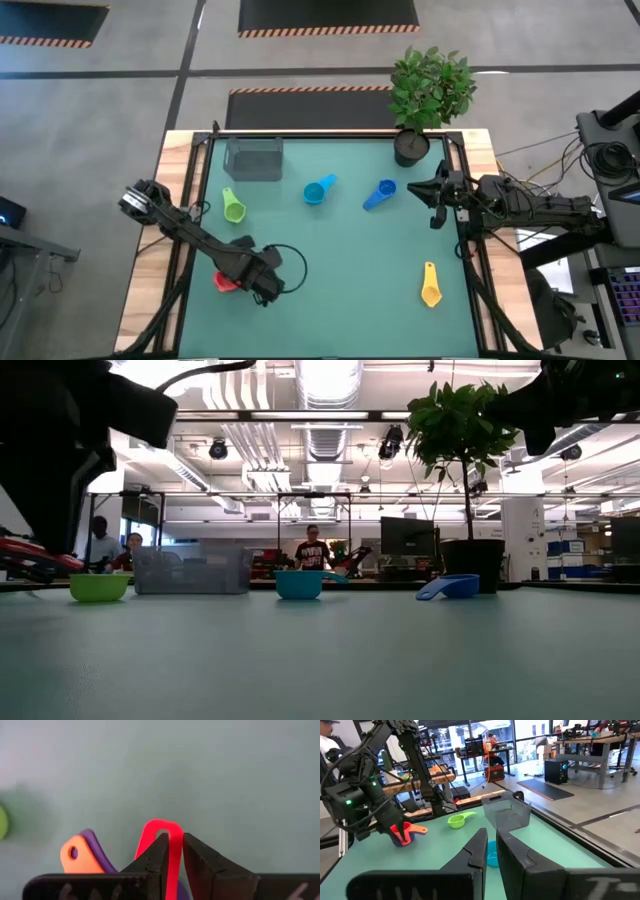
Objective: Nest measuring cups in basket
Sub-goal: Stack the red measuring cup on top of the orange measuring cup
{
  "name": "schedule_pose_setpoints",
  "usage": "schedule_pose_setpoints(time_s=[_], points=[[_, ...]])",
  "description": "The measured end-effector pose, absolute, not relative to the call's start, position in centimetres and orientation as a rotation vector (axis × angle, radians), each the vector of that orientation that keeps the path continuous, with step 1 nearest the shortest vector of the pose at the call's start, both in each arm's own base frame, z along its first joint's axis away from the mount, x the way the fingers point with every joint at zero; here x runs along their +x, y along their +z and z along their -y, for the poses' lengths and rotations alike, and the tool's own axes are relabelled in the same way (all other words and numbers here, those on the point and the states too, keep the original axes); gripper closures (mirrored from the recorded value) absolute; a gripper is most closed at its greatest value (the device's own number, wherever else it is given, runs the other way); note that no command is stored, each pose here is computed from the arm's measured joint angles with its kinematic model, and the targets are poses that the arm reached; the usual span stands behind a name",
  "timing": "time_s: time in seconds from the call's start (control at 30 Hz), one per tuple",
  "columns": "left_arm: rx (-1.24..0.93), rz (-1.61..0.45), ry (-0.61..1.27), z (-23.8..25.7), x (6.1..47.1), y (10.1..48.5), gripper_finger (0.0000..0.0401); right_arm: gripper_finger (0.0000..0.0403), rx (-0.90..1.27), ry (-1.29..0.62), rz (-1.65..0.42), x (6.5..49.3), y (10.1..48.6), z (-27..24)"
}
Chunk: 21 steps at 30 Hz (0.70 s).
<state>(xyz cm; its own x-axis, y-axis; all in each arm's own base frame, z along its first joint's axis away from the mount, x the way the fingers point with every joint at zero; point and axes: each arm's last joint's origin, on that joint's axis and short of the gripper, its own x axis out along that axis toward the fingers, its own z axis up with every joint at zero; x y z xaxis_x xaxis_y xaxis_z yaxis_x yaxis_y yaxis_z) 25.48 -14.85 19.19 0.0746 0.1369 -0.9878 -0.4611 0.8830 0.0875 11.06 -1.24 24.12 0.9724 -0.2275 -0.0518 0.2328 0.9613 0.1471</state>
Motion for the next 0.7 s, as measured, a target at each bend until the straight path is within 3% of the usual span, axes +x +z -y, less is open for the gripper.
schedule_pose_setpoints(time_s=[0.13, 0.37, 0.7], points=[[-0.259, -1.418, 0.434, 14.9, 25.7, 19.4, 0.0363, 0.0374, 0.153, -0.233, -0.035, 11.1, 24.1, 1.2], [-0.166, -1.403, 0.171, 16.1, 26.3, 19.1, 0.0363, 0.0374, 0.153, -0.233, -0.035, 11.1, 24.1, 1.2], [-0.056, -1.499, 0.408, 14.6, 24.5, 18.8, 0.0363, 0.0374, 0.153, -0.233, -0.035, 11.1, 24.1, 1.2]])
